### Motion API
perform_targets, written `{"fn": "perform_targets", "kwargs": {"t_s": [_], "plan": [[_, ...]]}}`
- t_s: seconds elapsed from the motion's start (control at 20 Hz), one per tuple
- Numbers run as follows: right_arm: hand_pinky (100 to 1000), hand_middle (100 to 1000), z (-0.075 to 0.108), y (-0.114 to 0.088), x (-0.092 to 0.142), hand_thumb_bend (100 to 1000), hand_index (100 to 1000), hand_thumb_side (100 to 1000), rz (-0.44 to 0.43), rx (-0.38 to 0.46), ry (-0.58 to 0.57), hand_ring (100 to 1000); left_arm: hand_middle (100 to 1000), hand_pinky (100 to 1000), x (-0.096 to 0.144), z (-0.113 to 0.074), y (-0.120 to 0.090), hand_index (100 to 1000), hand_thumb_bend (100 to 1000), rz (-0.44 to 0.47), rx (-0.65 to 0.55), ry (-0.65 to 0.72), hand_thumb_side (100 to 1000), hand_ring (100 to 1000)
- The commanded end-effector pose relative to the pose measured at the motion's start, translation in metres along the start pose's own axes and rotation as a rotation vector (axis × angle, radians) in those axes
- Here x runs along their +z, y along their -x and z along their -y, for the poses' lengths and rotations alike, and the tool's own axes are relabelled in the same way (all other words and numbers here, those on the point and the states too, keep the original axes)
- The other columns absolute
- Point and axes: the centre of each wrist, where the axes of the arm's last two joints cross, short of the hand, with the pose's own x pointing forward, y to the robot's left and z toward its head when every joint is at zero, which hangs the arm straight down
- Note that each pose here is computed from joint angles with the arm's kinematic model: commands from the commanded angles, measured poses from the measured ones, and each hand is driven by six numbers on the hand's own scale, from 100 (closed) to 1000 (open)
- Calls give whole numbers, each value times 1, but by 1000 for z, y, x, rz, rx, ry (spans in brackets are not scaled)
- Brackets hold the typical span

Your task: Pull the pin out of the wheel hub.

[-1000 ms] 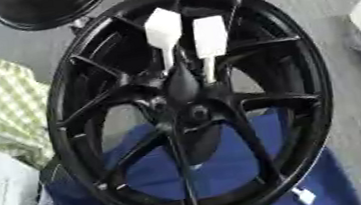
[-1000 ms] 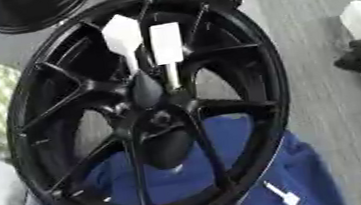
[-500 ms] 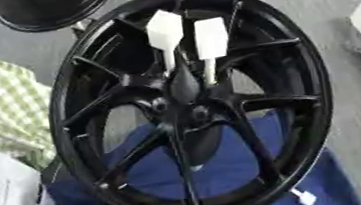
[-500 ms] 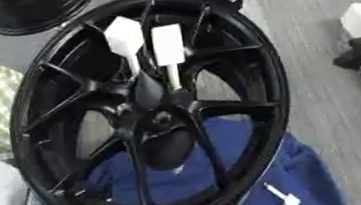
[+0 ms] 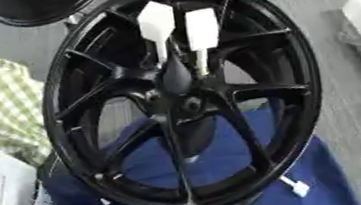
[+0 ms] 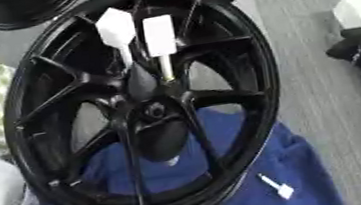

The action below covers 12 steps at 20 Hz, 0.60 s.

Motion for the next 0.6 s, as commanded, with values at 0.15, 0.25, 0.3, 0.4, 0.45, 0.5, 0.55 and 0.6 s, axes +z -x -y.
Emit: {"fn": "perform_targets", "kwargs": {"t_s": [0.15, 0.25, 0.3, 0.4, 0.45, 0.5, 0.55, 0.6], "plan": [[837, 613, 5, -10, -3, 100, 758, 656, 21, 51, -23, 702, 648, 794, -7, -37, -8, 794, 363, -25, -196, 316, 614, 691], [837, 611, 6, -10, -2, 100, 757, 654, 17, 56, -26, 701, 663, 795, -15, -46, -15, 801, 373, -8, -238, 397, 622, 710], [837, 611, 6, -10, -2, 100, 756, 653, 16, 58, -26, 700, 666, 794, -20, -50, -19, 802, 375, 4, -259, 428, 614, 715], [836, 611, 6, -10, -1, 100, 757, 652, 15, 60, -27, 700, 673, 794, -31, -55, -28, 804, 387, 37, -294, 472, 627, 723], [836, 611, 6, -10, -1, 100, 756, 653, 14, 61, -27, 700, 675, 794, -37, -57, -32, 805, 392, 56, -306, 487, 632, 726], [836, 611, 6, -10, -1, 100, 756, 652, 13, 62, -28, 700, 676, 794, -43, -59, -36, 806, 394, 79, -318, 501, 632, 728], [836, 610, 6, -10, 0, 100, 756, 652, 11, 63, -29, 699, 678, 794, -50, -60, -39, 807, 397, 98, -326, 512, 635, 730], [836, 610, 6, -10, 0, 100, 756, 652, 10, 64, -30, 699, 679, 794, -58, -60, -42, 807, 396, 123, -335, 516, 633, 731]]}}
